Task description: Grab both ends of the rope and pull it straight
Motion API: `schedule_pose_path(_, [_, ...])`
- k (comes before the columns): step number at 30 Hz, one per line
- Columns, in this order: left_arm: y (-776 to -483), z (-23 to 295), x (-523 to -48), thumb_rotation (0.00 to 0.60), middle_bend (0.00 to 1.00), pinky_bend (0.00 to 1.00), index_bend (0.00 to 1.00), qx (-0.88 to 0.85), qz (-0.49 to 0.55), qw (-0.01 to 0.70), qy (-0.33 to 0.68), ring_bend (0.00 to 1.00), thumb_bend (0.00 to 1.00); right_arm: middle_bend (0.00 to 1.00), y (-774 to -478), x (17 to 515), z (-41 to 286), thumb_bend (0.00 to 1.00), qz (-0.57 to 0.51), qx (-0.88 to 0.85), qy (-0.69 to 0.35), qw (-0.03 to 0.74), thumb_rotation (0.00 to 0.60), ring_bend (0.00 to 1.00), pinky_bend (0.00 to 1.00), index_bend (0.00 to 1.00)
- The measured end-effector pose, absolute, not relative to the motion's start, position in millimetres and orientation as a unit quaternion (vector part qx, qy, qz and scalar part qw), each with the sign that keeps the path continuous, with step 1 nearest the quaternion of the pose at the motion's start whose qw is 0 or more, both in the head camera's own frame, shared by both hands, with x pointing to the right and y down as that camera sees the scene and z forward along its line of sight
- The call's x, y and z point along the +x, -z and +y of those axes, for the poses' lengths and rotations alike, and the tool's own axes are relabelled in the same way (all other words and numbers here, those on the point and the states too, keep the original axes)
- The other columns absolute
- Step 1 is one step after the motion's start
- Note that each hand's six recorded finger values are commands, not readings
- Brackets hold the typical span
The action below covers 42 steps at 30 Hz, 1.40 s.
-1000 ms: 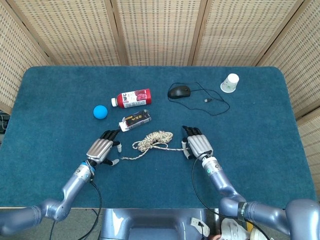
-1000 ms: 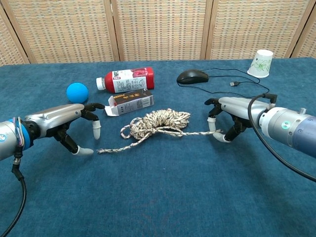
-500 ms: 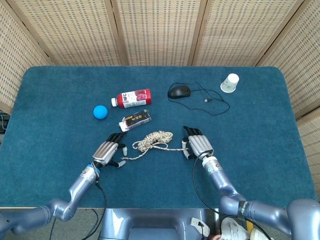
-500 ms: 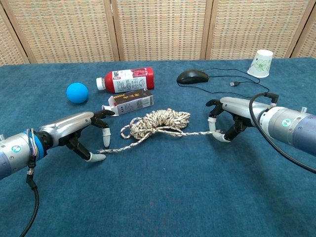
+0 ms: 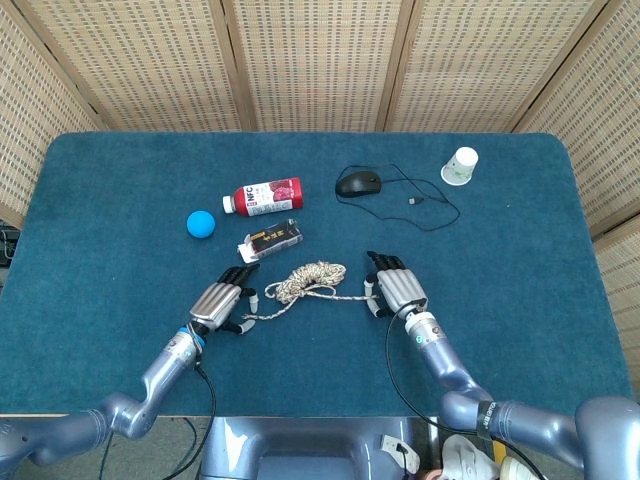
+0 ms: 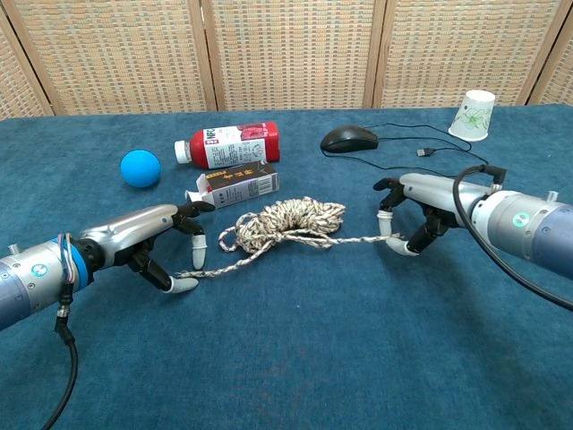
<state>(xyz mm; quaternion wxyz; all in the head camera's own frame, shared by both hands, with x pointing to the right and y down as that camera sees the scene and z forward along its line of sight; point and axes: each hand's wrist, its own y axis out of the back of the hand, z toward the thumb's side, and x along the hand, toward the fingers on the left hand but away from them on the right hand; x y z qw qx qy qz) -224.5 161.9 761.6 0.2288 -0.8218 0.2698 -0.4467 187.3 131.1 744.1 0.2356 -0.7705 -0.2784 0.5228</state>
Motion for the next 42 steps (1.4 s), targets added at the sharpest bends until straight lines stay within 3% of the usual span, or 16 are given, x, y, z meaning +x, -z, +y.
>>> schedule_pose_path(11, [-761, 159, -225, 0.600, 0.00, 0.00, 0.57, -0.820, 0.260, 0.231, 0.454, 0.00, 0.38, 0.00, -743, 188, 131, 0.45, -0.278, -0.769, -0.524, 0.239, 0.600, 0.00, 0.00, 0.70])
schedule_pose_path(20, [-762, 158, -224, 0.600, 0.00, 0.00, 0.69, -0.819, 0.264, 0.232, 0.454, 0.00, 0.41, 0.00, -742, 189, 131, 0.45, -0.278, -0.767, -0.525, 0.241, 0.600, 0.00, 0.00, 0.70])
schedule_pose_path(31, [-761, 153, -228, 0.600, 0.00, 0.00, 0.71, -0.811, 0.270, 0.245, 0.457, 0.00, 0.43, 0.00, -741, 188, 131, 0.45, -0.277, -0.767, -0.524, 0.247, 0.600, 0.00, 0.00, 0.70])
schedule_pose_path(42, [-742, 119, -275, 0.600, 0.00, 0.00, 0.85, -0.757, 0.284, 0.341, 0.480, 0.00, 0.44, 0.00, -727, 204, 115, 0.45, -0.288, -0.751, -0.526, 0.278, 0.600, 0.00, 0.00, 0.70])
